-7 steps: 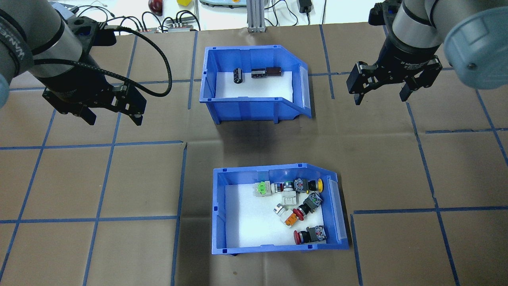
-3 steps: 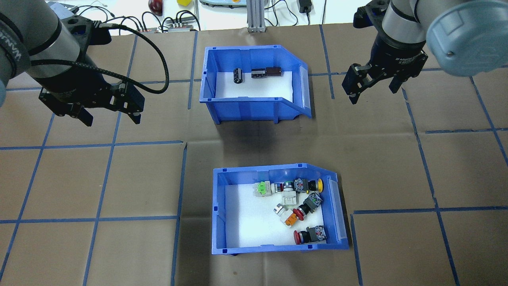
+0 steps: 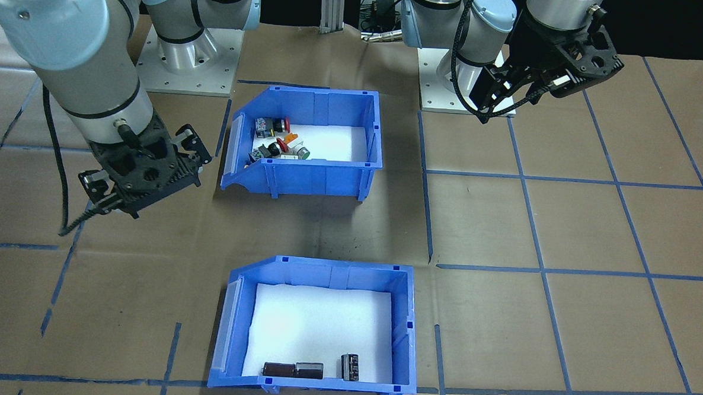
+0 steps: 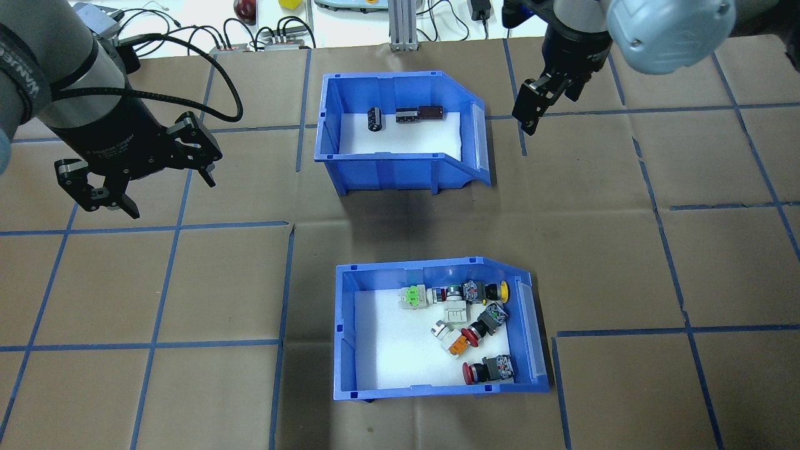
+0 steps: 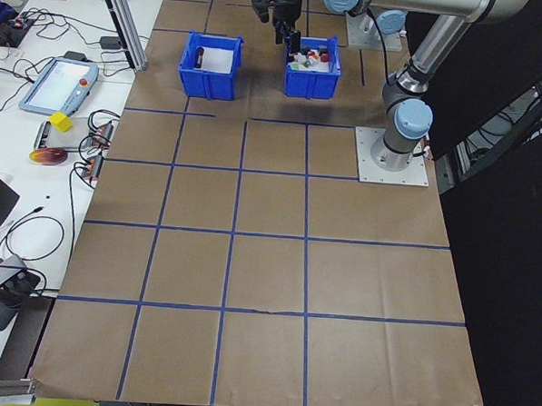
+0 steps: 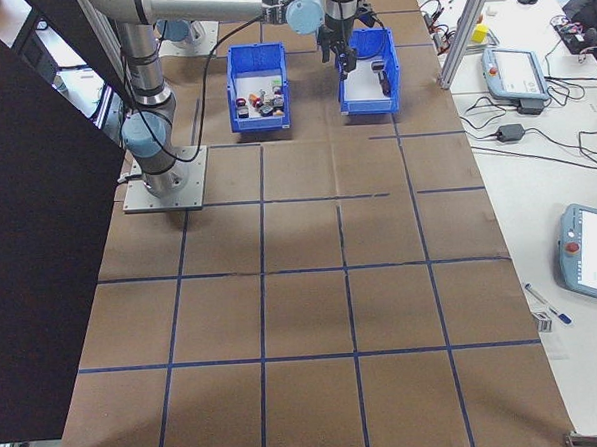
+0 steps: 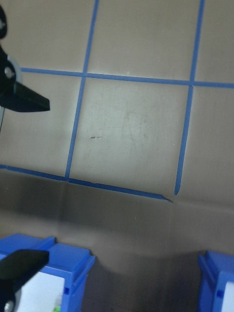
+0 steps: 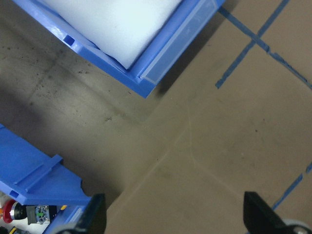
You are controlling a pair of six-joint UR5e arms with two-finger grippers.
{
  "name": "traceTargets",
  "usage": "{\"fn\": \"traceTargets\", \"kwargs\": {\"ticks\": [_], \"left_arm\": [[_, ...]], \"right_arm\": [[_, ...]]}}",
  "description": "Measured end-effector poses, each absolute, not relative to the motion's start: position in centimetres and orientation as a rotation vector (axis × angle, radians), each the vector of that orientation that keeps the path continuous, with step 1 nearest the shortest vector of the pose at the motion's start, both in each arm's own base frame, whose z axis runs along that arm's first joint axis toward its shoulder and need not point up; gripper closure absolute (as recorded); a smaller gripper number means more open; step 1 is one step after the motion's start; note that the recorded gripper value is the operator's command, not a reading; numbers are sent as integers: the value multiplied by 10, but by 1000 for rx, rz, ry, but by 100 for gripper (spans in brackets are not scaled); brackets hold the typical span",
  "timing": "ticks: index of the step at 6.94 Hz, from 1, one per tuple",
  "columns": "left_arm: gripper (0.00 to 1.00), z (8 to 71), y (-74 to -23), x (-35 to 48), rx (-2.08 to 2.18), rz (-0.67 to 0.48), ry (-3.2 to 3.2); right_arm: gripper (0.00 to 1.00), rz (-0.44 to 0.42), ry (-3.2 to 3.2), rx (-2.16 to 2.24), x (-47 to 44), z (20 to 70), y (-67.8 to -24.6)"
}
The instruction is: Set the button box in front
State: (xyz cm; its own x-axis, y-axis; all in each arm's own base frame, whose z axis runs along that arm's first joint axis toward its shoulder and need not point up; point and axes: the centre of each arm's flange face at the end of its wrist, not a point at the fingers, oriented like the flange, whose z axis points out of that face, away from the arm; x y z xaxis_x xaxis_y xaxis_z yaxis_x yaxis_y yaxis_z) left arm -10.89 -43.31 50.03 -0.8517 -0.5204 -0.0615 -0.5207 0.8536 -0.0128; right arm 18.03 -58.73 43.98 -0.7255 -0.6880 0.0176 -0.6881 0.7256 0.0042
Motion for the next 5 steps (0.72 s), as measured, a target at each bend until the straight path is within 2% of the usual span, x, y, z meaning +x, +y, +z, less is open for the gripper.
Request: {"fn": "traceTargets", "kwargs": {"ticks": [2, 5], "left_arm": [[1, 488, -415, -130, -1232, 32, 2832], [1, 437, -351, -179, -1700, 117, 2536]], "right_arm": [[0, 32, -2726, 1512, 231, 436, -613], [0, 51, -2469, 1896, 334, 412, -639]]}}
